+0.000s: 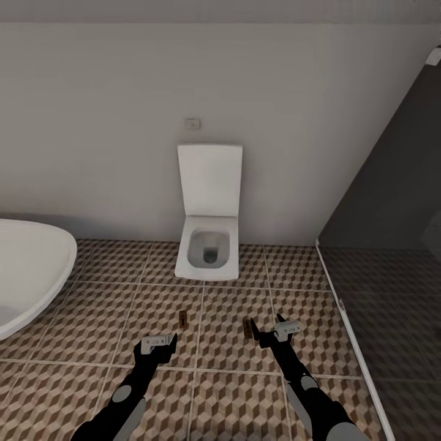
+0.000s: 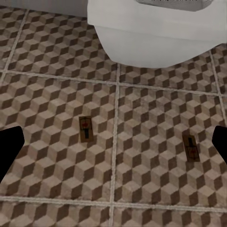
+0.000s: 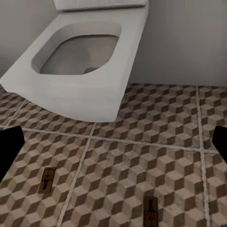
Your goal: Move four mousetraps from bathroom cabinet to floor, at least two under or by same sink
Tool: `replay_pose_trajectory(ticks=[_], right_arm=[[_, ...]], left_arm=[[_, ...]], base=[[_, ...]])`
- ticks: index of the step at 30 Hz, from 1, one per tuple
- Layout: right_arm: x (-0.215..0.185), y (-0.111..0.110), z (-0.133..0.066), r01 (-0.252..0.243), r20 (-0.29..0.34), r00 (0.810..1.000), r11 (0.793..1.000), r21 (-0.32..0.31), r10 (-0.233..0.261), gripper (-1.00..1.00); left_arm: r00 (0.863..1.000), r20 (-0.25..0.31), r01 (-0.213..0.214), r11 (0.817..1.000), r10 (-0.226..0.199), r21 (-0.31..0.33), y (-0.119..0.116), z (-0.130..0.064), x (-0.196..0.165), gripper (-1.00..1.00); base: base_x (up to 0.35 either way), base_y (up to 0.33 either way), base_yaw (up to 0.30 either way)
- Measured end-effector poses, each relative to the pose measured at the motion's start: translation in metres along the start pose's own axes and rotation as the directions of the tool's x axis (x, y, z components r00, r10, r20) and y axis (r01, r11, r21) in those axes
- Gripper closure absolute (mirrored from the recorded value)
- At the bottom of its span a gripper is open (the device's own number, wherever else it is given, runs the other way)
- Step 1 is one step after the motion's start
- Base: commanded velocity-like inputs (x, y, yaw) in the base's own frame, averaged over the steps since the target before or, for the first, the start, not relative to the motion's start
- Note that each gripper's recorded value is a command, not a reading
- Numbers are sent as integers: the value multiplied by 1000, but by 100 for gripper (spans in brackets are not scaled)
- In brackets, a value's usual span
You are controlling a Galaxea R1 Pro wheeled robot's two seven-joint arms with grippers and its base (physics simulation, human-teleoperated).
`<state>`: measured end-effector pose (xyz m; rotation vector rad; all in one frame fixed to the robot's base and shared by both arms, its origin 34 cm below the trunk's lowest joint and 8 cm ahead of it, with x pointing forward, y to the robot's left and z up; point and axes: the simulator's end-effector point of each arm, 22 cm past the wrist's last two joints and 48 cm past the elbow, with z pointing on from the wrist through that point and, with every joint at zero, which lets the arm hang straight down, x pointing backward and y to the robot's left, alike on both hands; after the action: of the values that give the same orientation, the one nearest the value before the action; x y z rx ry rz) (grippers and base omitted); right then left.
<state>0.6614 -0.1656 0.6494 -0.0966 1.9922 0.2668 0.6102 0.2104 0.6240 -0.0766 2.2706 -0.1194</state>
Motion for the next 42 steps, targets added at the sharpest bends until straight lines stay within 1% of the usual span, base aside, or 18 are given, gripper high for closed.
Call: replay_pose_trajectory(ticks=[42], right_arm=[[-41,9,-28,0,-1,1000,1000,0,0,-100]], left_arm=[[1000,-3,-1,1000,1,0,-5,-39,-31,-100]], base=[[0,0,0]])
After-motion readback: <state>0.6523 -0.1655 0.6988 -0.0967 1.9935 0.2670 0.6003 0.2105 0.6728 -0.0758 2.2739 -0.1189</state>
